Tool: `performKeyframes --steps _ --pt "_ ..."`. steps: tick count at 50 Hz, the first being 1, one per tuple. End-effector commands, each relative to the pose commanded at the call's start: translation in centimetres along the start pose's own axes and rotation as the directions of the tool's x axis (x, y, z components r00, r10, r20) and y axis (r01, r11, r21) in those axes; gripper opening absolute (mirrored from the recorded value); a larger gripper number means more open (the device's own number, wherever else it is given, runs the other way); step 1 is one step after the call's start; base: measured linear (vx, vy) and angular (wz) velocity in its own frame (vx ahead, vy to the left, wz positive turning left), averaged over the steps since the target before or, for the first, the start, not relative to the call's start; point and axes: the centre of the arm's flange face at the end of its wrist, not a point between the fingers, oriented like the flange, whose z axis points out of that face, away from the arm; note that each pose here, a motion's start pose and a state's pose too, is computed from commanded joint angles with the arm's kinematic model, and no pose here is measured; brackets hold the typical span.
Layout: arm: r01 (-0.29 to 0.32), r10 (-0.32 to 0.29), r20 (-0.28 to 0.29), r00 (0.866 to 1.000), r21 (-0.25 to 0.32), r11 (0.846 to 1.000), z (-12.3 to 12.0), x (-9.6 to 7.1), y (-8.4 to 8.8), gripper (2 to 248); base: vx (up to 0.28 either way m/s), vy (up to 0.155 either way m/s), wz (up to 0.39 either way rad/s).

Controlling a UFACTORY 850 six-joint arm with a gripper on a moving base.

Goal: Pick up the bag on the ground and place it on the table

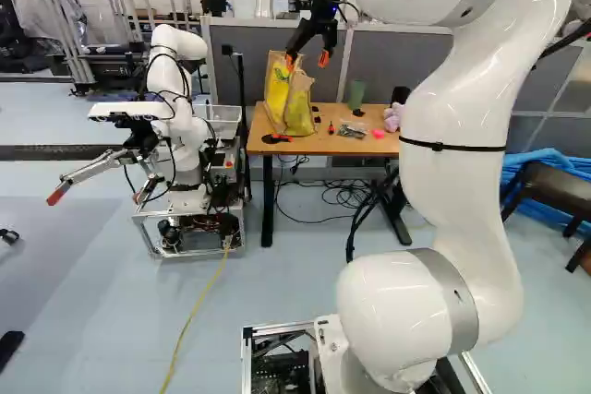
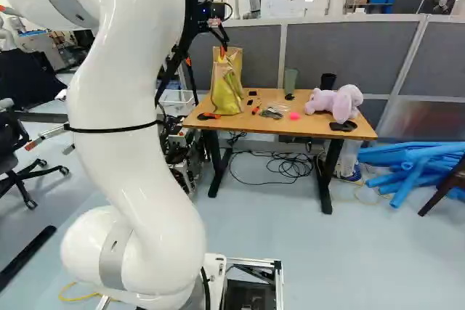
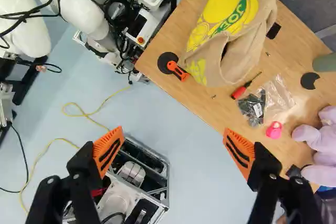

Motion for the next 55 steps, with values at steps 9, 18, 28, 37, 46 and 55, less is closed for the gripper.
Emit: performKeyframes --steps 9,18,28,37,46,55 --pt "-0.017 0.016 -0.017 1.000 -0.017 1.000 0.8 -0.5 -0.1 247 0.000 0.000 0.000" --pt "-0.037 0.035 -0.039 0.999 -0.037 0.999 1.7 -1.0 -0.1 247 0.000 0.000 0.000" --pt "-0.062 0.058 -0.068 0.996 -0.062 0.996 3.0 -1.9 -0.3 247 0.000 0.000 0.000" --pt "-0.087 0.079 -0.098 0.992 -0.085 0.993 4.2 -2.8 -0.5 247 0.000 0.000 0.000" --pt "-0.116 0.101 -0.132 0.986 -0.109 0.987 5.5 -3.9 -0.8 247 0.000 0.000 0.000" --pt "-0.146 0.122 -0.172 0.977 -0.134 0.980 7.0 -5.2 -1.1 247 0.000 0.000 0.000"
